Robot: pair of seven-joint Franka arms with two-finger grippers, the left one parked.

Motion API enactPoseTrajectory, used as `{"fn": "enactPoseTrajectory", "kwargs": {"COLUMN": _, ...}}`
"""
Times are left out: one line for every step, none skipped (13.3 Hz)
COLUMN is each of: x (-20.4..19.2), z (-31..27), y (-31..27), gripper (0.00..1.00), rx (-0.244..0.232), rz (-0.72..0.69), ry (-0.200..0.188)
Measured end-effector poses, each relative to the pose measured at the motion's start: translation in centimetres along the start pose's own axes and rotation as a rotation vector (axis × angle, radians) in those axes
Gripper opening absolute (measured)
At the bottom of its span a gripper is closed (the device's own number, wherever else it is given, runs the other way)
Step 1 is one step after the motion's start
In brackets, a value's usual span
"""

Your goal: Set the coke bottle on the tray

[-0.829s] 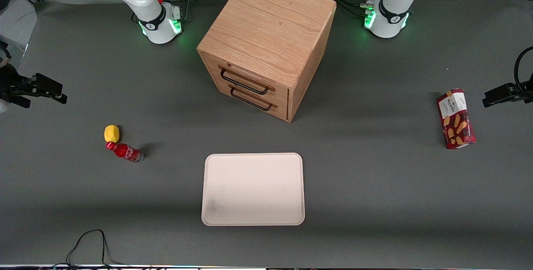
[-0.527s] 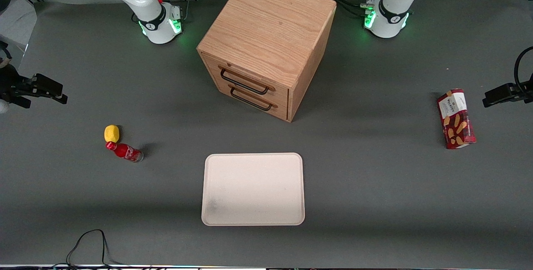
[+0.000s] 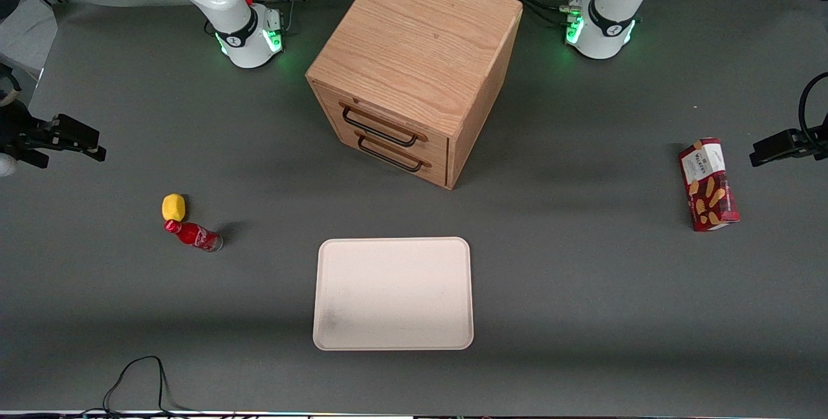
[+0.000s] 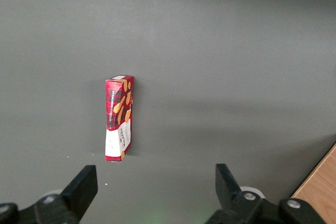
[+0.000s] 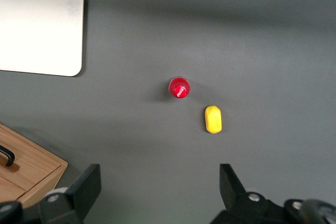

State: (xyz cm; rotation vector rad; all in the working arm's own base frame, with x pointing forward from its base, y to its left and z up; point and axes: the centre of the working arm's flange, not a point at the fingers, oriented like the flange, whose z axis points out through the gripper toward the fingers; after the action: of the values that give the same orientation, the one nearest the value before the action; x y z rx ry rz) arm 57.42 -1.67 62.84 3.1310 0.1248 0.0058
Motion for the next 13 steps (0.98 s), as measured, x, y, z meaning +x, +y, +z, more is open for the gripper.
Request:
{"fn": "enactPoseTrajectory", "kwargs": {"x": 0.0, "z": 0.0, "y": 0.1, "gripper": 1.00, "rx": -0.008, "rz": 0.001, "ry": -0.001}}
{"fn": "enactPoseTrajectory", "kwargs": {"x": 0.0, "z": 0.0, "y": 0.4, "gripper": 1.00, "rx": -0.014, "rz": 0.003, "ry": -0.002}}
{"fn": "enactPoseTrajectory", "kwargs": {"x": -0.1, "z": 0.0, "y": 0.7, "gripper": 1.00, "rx": -0.016, "rz": 0.000, "ry": -0.002}}
{"fn": "enactPoseTrajectory", "kwargs": {"x": -0.1, "z": 0.1, "y": 1.1, "gripper": 1.00, "rx": -0.017, "rz": -0.007, "ry": -0.003}}
{"fn": "enactPoseTrajectory", "kwargs": {"x": -0.1, "z": 0.3, "y": 1.7, "gripper": 1.00, "rx": -0.017, "rz": -0.009, "ry": -0.006}}
{"fn": "enactPoseTrajectory", "kwargs": {"x": 0.1, "z": 0.7, "y": 2.4, "gripper": 1.00, "rx": -0.018, "rz": -0.010, "ry": -0.008}}
{"fn": "enactPoseTrajectory", "kwargs": {"x": 0.5, "z": 1.1, "y": 3.0, "gripper": 1.00, "rx": -0.021, "rz": -0.015, "ry": -0.004}}
{"fn": "enactPoseTrajectory", "kwargs": {"x": 1.0, "z": 1.6, "y": 3.7, "gripper": 1.00, "rx": -0.024, "rz": -0.026, "ry": -0.005}}
{"fn": "enactPoseTrajectory", "kwargs": {"x": 1.5, "z": 2.0, "y": 4.5, "gripper": 1.00, "rx": -0.029, "rz": -0.032, "ry": -0.003}}
{"fn": "enactPoseTrajectory", "kwargs": {"x": 1.8, "z": 2.2, "y": 5.0, "gripper": 1.00, "rx": -0.032, "rz": -0.035, "ry": -0.004}}
{"fn": "enactPoseTrajectory", "kwargs": {"x": 2.1, "z": 2.4, "y": 5.1, "gripper": 1.00, "rx": -0.033, "rz": -0.036, "ry": -0.004}}
{"fn": "enactPoseTrajectory", "kwargs": {"x": 2.2, "z": 2.3, "y": 5.1, "gripper": 1.00, "rx": -0.032, "rz": -0.037, "ry": -0.002}}
{"fn": "enactPoseTrajectory", "kwargs": {"x": 2.3, "z": 2.3, "y": 4.9, "gripper": 1.00, "rx": -0.028, "rz": -0.039, "ry": -0.001}}
